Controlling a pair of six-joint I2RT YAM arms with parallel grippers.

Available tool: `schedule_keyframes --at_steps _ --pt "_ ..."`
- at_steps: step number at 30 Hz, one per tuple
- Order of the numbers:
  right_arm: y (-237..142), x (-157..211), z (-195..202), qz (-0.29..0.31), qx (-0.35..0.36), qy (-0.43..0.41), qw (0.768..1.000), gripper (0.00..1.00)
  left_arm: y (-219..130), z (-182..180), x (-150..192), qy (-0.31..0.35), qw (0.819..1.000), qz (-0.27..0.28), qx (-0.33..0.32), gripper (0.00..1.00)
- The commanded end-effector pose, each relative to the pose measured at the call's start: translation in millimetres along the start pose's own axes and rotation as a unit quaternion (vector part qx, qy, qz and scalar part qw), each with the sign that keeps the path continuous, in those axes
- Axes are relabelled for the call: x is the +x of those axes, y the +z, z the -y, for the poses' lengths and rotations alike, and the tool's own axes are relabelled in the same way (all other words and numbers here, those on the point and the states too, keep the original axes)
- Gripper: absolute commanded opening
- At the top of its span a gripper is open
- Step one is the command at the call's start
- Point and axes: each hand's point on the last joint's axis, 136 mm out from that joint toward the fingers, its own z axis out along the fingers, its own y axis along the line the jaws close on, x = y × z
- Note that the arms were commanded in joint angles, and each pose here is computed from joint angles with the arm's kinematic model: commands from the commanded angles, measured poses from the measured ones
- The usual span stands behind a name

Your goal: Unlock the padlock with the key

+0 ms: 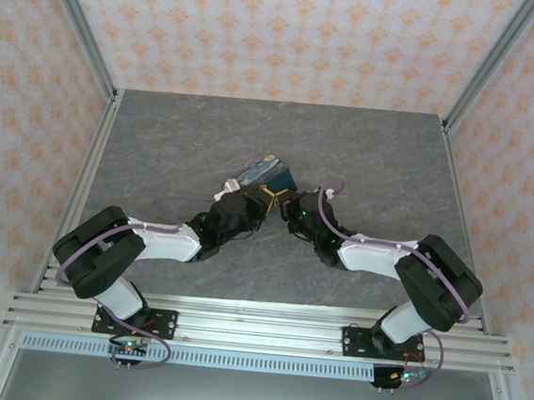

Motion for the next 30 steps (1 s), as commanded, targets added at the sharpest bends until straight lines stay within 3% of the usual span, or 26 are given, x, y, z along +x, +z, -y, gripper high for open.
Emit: schedule_keyframes --at_steps 1,13,30 --pt "-3 8 -18 -0.015 -0.026 -0.017 0.999 0.00 2 20 4 -0.008 0.999 -0.002 0.031 0.00" --pt "-37 -21 26 0.052 0.032 -0.021 0.998 0.00 0 13 1 -0.004 1.000 0.004 0.021 0.00" --pt "-28 -11 -6 0.031 -0.001 -0.033 0.999 0.00 1 11 1 -0.002 1.000 0.004 0.017 0.00"
